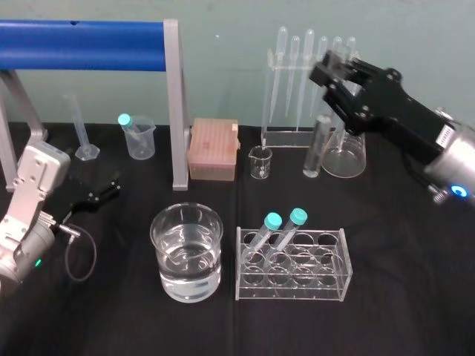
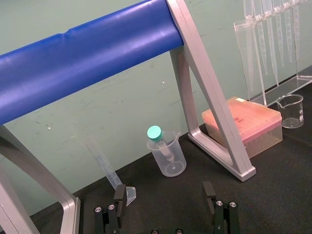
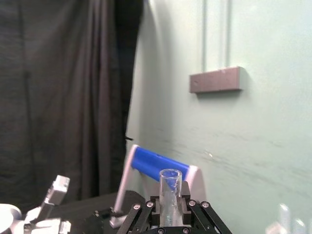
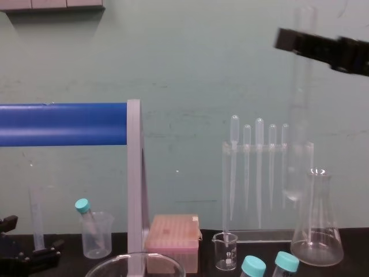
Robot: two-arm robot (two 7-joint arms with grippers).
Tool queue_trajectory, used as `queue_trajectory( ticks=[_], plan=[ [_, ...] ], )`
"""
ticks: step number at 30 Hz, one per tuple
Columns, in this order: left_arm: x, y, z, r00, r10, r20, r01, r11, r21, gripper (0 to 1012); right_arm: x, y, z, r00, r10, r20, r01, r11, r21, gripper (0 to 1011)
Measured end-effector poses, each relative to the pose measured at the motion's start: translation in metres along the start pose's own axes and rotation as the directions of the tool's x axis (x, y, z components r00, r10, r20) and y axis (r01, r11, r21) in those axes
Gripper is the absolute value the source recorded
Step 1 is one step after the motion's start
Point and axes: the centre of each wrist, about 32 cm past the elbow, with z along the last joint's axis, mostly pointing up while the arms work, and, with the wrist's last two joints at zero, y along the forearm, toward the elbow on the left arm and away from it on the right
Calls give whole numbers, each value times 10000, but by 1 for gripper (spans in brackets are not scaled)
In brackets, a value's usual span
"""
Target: Hold the test tube with one hand and immerse one end into the beaker, then return it to the test tube rack.
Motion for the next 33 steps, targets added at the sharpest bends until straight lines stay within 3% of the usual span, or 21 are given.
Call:
queue_trajectory(
  ticks=[6, 11, 20, 33],
  plan=[
    [0, 0, 0, 10000, 0, -1, 0, 10000, 0, 1000, -56, -243, -17, 9971, -747, -137, 740, 9963, -438, 226],
    [0, 0, 0, 10000, 0, -1, 0, 10000, 1, 1000, -75, -340, -81, 9937, -1075, -328, 1049, 9918, -729, 225],
    [0, 0, 0, 10000, 0, 0, 0, 10000, 0, 1000, -66, -385, -344, 9866, -1298, -990, 1152, 9832, -1416, 226],
    [0, 0, 0, 10000, 0, 0, 0, 10000, 1, 1000, -84, -381, -420, 9850, -1280, -1155, 1049, 9766, -1876, 226]
  ],
)
